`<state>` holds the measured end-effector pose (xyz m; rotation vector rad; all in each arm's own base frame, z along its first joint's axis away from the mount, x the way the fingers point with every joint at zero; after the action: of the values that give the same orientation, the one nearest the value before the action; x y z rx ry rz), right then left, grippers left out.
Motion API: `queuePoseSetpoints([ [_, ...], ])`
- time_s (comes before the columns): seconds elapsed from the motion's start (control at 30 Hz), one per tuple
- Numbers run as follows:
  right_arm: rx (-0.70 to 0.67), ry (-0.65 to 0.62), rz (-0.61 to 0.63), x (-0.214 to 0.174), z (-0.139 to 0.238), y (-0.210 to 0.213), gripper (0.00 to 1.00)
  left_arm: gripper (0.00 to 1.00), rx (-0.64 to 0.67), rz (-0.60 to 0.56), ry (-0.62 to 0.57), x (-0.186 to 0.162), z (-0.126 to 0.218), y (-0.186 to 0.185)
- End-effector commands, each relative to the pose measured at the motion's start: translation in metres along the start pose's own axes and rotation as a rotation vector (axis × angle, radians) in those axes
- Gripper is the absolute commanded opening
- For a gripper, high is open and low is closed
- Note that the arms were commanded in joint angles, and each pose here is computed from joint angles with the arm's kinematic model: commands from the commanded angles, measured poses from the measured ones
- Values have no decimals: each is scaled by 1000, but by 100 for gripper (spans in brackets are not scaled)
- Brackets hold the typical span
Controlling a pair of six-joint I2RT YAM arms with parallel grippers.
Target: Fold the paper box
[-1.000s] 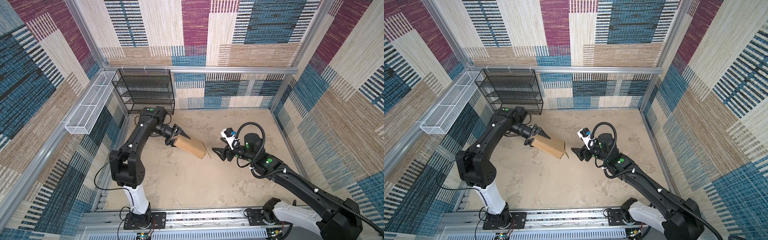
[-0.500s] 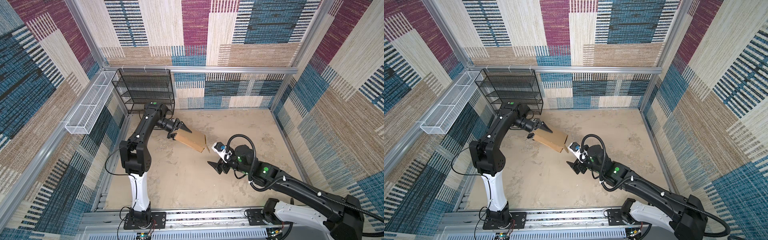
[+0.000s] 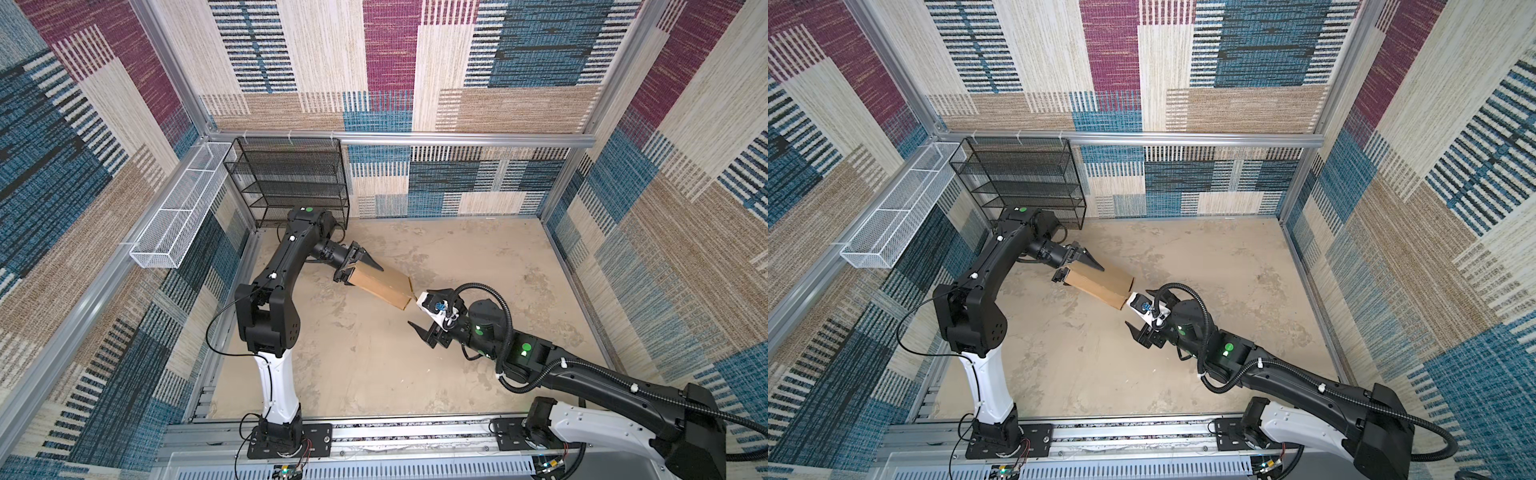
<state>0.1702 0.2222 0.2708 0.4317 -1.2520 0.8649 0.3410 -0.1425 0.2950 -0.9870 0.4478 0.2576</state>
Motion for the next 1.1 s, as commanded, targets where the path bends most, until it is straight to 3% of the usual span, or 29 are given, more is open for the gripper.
queuePoseSetpoints([
  [0.0, -35, -97, 31, 18, 1, -3, 90, 0, 39, 159, 58, -16, 1, 3],
  [0.6, 39, -221, 103, 42, -19, 7, 89, 0, 21, 136, 59, -20, 2, -2],
  [1.07, 109, -216, 101, 42, -35, 18, 86, 0, 21, 116, 55, -19, 3, -4],
])
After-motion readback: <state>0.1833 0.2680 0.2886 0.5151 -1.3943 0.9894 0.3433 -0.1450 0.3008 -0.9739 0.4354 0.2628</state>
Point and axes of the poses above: each gripper's point midway between its finger pads, its own z axis back along the fingers, its own y axis along the line the jaws close on, x = y × z, the point moved 9 cm from there along z, back along the fingers, and after that the axes turned 10 degrees about -z, right-handed, at the moved point
